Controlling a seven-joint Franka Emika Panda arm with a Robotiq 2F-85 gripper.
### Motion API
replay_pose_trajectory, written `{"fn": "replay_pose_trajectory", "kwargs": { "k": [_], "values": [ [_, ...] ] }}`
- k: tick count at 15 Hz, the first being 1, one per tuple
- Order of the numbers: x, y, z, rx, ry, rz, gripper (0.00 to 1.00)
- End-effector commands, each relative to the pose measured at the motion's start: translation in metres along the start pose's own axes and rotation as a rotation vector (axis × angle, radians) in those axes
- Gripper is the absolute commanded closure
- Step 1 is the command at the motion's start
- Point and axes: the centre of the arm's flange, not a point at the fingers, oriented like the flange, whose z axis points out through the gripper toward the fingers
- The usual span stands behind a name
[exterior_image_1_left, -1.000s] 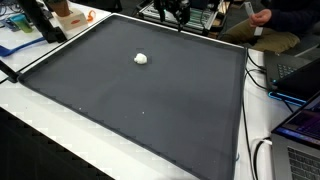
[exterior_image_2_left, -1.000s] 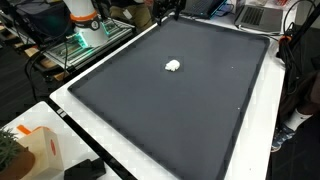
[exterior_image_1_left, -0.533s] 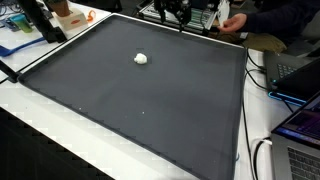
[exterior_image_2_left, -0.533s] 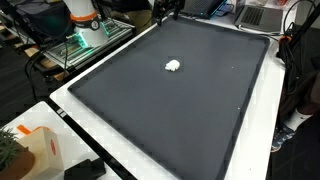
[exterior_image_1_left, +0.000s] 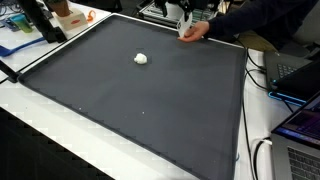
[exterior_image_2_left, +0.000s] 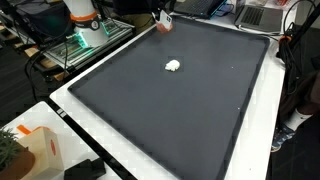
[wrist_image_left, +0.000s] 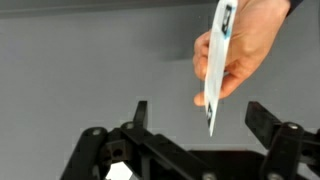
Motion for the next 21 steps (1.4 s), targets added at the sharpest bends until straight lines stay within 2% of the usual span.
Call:
{"fn": "replay_pose_trajectory", "kwargs": {
  "k": [1,2,3,5,9,14,21],
  "values": [
    [-0.011,0.012,-0.013,0.033,-0.025,-0.027,0.0],
    [-0.01,0.014,-0.015,0.036,-0.032,-0.031,0.04],
    [-0.009,0.016,-0.016,0.039,-0.036,-0.033,0.23],
    [-0.007,0.02,-0.017,0.045,-0.043,-0.035,0.3],
    [-0.005,0.028,-0.017,0.047,-0.052,-0.03,0.63],
    [-0.003,0.03,-0.017,0.045,-0.054,-0.025,0.99],
    [-0.005,0.037,-0.016,0.049,-0.04,-0.018,0.97]
  ]
}}
